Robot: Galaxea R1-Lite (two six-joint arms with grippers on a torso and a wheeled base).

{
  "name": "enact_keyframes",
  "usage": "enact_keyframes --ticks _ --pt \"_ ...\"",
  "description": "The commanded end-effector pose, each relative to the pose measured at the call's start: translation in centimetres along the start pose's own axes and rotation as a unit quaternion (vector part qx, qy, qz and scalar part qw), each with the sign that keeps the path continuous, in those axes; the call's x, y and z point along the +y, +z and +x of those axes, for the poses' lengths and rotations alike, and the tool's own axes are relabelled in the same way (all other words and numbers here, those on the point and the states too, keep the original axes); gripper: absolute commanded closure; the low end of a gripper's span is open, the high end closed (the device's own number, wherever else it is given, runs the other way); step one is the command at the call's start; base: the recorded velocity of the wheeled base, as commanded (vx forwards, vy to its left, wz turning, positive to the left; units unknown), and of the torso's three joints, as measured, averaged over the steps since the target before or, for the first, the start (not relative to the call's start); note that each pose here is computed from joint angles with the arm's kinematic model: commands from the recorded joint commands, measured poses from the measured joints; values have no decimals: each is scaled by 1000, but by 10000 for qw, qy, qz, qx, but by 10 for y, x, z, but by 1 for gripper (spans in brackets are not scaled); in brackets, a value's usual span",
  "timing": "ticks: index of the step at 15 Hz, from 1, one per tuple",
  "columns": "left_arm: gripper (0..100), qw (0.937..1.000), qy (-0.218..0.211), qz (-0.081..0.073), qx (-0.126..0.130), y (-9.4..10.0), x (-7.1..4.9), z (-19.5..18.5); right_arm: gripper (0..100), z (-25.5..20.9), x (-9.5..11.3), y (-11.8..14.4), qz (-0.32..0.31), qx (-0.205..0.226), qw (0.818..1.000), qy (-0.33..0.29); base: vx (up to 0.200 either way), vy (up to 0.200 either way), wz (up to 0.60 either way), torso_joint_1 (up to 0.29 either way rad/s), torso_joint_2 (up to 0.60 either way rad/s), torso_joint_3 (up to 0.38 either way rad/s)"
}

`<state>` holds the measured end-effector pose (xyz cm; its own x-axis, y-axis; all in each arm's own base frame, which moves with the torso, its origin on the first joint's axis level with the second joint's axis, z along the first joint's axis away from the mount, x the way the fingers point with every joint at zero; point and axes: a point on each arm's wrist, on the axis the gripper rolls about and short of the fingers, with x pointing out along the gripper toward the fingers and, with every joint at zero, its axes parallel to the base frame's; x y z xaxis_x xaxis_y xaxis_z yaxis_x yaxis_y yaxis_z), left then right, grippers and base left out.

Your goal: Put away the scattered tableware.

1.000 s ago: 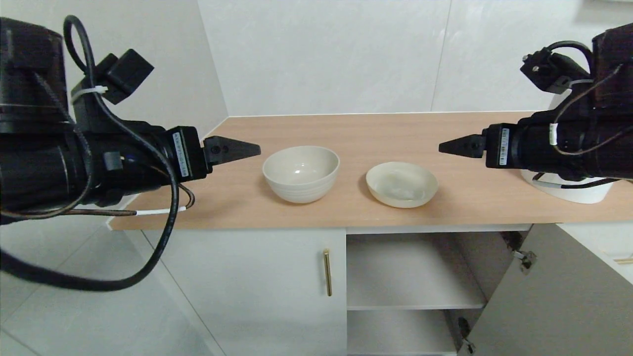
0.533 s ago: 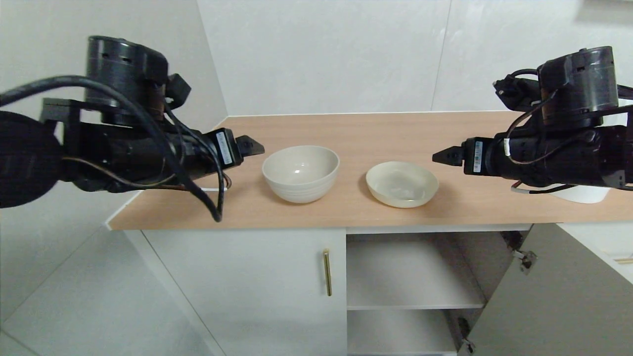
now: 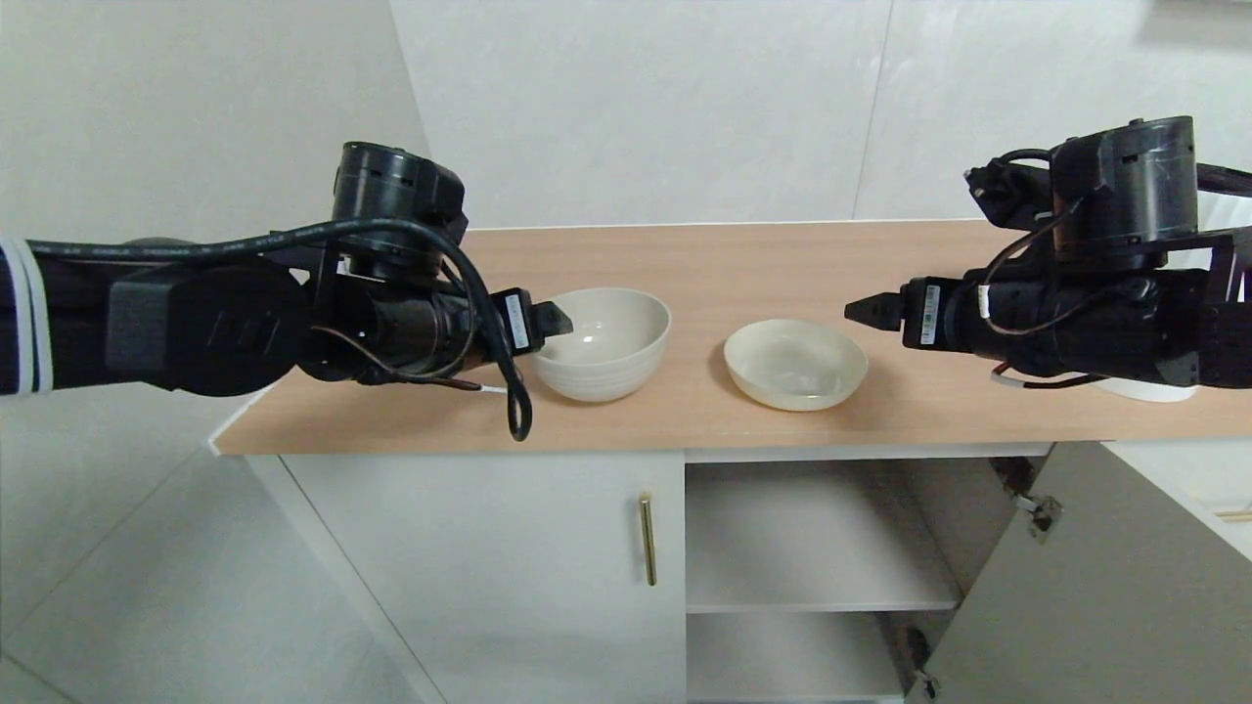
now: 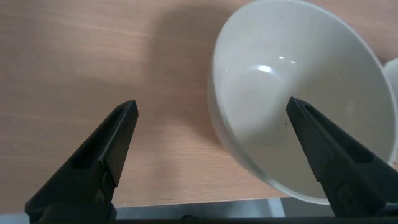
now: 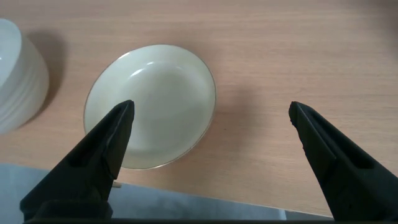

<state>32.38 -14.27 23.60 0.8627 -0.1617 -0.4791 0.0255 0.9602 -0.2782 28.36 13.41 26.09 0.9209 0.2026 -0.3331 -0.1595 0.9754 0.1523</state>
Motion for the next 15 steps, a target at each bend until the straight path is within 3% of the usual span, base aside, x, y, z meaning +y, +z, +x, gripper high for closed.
enact_keyframes --ticks 1,2,7,12,15 --pt "0 10000 3 8 30 -2 -1 4 0 1 0 -1 -13 25 10000 -9 0 0 0 0 0 0" --pt "100 10000 -3 12 32 -2 -1 3 0 2 0 -1 -4 18 10000 -7 0 0 0 0 0 0" --pt "100 9998 -151 11 -90 1 -5 -16 0 3 0 -1 -6 25 10000 -9 0 0 0 0 0 0" --pt "100 9974 -511 -33 -506 12 -6 -73 0 23 2 -12 -68 257 9996 -66 0 0 0 0 0 0" --pt "100 9963 -635 -20 -587 12 -8 -87 0 41 4 -20 -83 354 9993 -114 0 0 0 0 0 0"
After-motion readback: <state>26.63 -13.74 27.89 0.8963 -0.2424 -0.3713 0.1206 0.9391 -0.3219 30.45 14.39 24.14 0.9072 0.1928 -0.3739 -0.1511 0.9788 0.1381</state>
